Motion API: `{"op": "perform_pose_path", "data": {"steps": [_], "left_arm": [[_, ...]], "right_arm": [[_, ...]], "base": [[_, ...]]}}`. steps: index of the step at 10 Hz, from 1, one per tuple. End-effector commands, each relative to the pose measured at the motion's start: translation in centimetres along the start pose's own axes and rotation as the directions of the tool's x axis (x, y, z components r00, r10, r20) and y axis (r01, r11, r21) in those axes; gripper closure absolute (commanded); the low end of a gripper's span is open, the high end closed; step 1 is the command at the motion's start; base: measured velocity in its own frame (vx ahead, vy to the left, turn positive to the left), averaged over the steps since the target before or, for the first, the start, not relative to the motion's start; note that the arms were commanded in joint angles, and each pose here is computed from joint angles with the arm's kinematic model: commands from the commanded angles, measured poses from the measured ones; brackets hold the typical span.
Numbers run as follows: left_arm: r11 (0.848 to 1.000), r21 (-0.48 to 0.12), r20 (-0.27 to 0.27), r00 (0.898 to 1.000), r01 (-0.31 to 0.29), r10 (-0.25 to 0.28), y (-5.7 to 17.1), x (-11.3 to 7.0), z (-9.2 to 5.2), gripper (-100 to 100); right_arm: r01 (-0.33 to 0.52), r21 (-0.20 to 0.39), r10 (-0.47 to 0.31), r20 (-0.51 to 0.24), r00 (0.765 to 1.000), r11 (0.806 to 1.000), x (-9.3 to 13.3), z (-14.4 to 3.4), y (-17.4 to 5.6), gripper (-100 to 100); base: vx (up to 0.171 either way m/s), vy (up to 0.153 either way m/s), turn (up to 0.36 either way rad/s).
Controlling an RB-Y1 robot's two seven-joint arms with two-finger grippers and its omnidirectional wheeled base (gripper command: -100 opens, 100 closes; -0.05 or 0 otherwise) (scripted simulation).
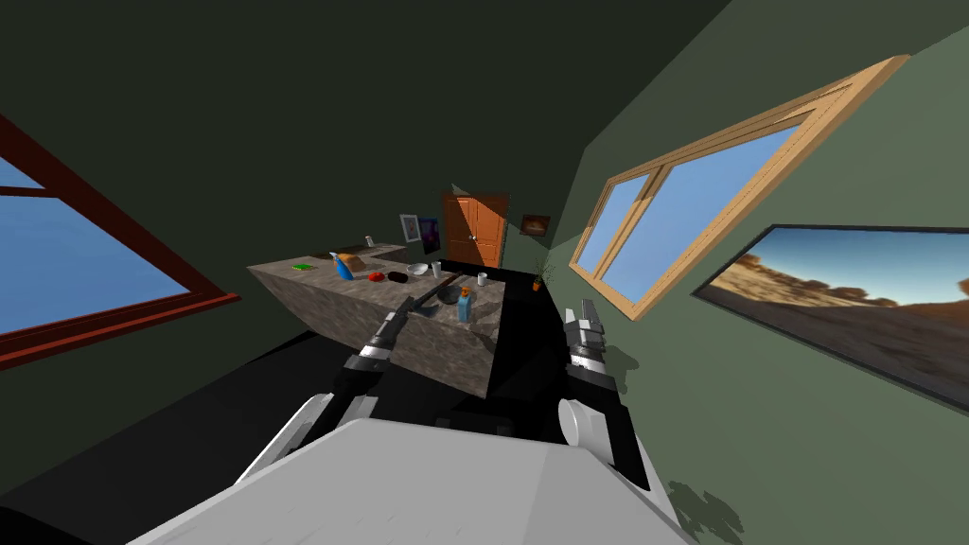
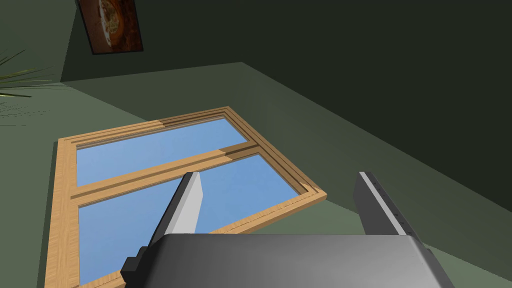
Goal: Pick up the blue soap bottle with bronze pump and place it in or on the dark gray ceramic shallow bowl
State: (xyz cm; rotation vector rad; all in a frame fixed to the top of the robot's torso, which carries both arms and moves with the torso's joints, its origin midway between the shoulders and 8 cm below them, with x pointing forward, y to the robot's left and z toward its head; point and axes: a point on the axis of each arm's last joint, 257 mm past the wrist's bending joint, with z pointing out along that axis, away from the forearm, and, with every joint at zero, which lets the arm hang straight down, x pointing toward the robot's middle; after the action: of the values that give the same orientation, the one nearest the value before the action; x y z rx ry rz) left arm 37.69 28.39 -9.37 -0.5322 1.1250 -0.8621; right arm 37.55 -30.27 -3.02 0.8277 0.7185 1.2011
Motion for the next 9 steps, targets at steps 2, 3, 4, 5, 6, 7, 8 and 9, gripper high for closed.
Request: {"op": "perform_pose_path", "data": {"steps": [2,3,4,5,6,7,8,9], "left_arm": [[0.997,-0.042,-0.038,0.998,-0.059,0.058,1.8,1.3,-0.6,-100],[0.995,-0.055,-0.053,0.995,-0.084,0.081,2.5,1.8,-0.8,-100],[0.988,-0.077,-0.086,0.988,-0.136,0.129,3.9,2.7,-1.2,-100],[0.983,-0.085,-0.103,0.983,-0.163,0.154,4.6,3.1,-1.4,-100],[0.977,-0.092,-0.119,0.976,-0.192,0.180,5.2,3.5,-1.7,-100],[0.971,-0.097,-0.136,0.969,-0.220,0.207,5.9,3.9,-1.9,-100],[0.963,-0.100,-0.153,0.960,-0.250,0.233,6.5,4.2,-2.1,-100],[0.955,-0.101,-0.169,0.951,-0.280,0.261,7.2,4.6,-2.3,-100]], "right_arm": [[0.000,0.000,0.000,0.000,1.000,1.000,0.0,0.0,0.0,0],[0.000,0.000,0.000,0.000,1.000,1.000,0.0,0.0,0.0,0],[0.000,0.000,0.000,0.000,1.000,1.000,0.0,0.0,0.0,0],[0.000,0.000,0.000,0.000,1.000,1.000,0.0,0.0,0.0,0],[0.000,0.000,0.000,0.000,1.000,1.000,0.0,0.0,0.0,0],[0.000,0.000,0.000,0.000,1.000,1.000,0.0,0.0,0.0,0],[0.000,0.000,0.000,0.000,1.000,1.000,0.0,0.0,0.0,0],[0.000,0.000,0.000,0.000,1.000,1.000,0.0,0.0,0.0,0]], "base": [[0.018,-0.014,0.020],[0.022,-0.025,0.012],[0.034,-0.045,0.003],[0.035,-0.061,0.000],[0.027,-0.058,-0.014],[0.021,-0.061,-0.021],[0.015,-0.060,-0.030],[0.017,-0.073,-0.035]]}}
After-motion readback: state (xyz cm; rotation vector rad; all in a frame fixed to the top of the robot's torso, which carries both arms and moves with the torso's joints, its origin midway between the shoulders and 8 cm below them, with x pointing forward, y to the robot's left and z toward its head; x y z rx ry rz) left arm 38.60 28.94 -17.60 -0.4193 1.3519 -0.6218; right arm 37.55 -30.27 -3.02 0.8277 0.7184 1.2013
